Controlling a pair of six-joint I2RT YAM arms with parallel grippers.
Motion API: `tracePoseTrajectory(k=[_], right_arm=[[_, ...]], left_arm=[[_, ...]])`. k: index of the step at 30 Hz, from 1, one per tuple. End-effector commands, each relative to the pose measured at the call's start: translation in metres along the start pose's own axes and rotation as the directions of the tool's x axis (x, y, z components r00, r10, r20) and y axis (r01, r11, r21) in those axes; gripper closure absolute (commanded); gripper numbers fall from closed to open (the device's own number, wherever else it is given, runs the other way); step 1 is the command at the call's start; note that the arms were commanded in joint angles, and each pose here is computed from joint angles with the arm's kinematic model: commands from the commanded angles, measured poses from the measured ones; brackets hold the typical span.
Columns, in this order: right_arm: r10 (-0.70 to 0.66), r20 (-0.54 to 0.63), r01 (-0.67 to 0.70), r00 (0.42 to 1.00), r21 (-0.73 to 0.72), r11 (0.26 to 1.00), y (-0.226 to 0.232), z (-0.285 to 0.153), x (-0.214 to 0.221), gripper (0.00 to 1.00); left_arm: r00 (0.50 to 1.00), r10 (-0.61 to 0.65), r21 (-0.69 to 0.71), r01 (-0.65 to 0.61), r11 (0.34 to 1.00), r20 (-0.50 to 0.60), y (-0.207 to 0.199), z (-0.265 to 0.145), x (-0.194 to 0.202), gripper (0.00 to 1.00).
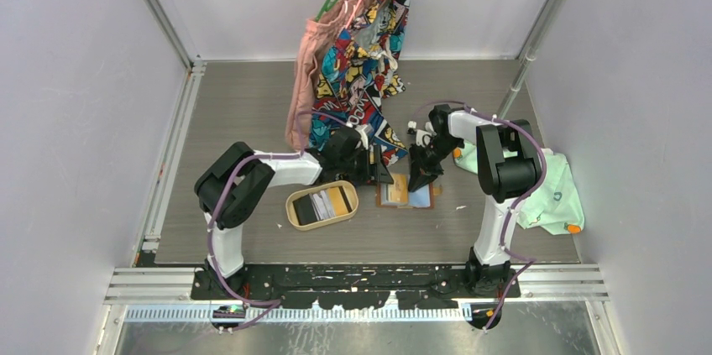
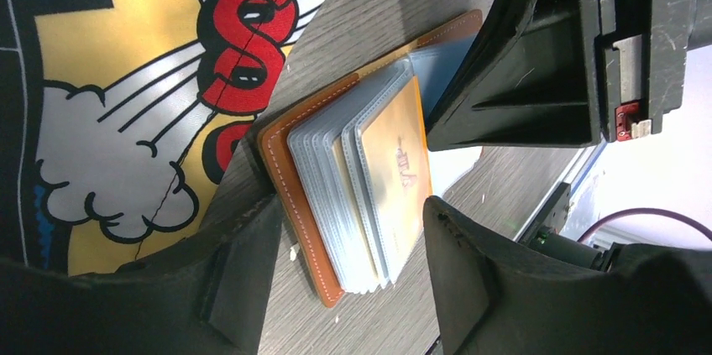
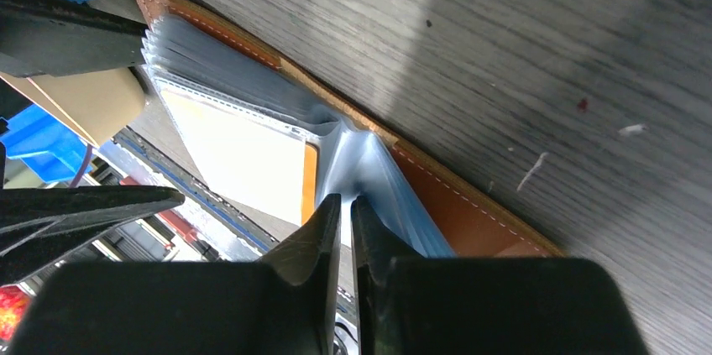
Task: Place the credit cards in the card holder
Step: Close the card holder at the center of the board.
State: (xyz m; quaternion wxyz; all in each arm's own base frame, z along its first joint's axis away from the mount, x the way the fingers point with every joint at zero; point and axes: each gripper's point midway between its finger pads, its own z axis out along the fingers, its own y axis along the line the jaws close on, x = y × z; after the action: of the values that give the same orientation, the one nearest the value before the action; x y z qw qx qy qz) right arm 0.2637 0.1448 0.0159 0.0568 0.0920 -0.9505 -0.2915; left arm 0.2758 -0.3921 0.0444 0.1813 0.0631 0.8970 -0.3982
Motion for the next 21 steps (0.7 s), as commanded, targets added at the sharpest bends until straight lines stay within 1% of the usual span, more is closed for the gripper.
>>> tracePoseTrajectory(k=[1, 4, 8, 16, 21], right_arm=[[-0.012, 0.0, 0.012, 1.0, 0.051, 0.999, -0.009, 0.003, -0.005, 0.84], [-0.015, 0.001, 0.015, 1.0, 0.049, 0.999, -0.008, 0.002, -0.005, 0.84], [-0.019, 0.002, 0.018, 1.0, 0.043, 0.999, -0.006, 0.001, -0.005, 0.84], [-0.035, 0.017, 0.035, 0.999, 0.039, 0.999, -0.002, -0.005, -0.006, 0.84], [-0.038, 0.021, 0.037, 0.999, 0.033, 0.999, 0.0, -0.006, -0.007, 0.84]], left_arm=[[0.995, -0.048, 0.033, 0.051, 0.998, -0.085, 0.002, 0.002, 0.031, 0.39], [0.998, -0.04, 0.115, 0.045, 0.992, -0.041, -0.019, -0.006, 0.02, 0.42], [1.0, -0.022, 0.194, 0.022, 0.981, -0.003, -0.043, -0.013, 0.011, 0.43], [0.999, -0.032, 0.271, 0.022, 0.962, 0.032, -0.068, -0.011, 0.006, 0.45], [0.993, -0.062, 0.301, 0.03, 0.953, 0.098, -0.074, -0.016, -0.004, 0.47]])
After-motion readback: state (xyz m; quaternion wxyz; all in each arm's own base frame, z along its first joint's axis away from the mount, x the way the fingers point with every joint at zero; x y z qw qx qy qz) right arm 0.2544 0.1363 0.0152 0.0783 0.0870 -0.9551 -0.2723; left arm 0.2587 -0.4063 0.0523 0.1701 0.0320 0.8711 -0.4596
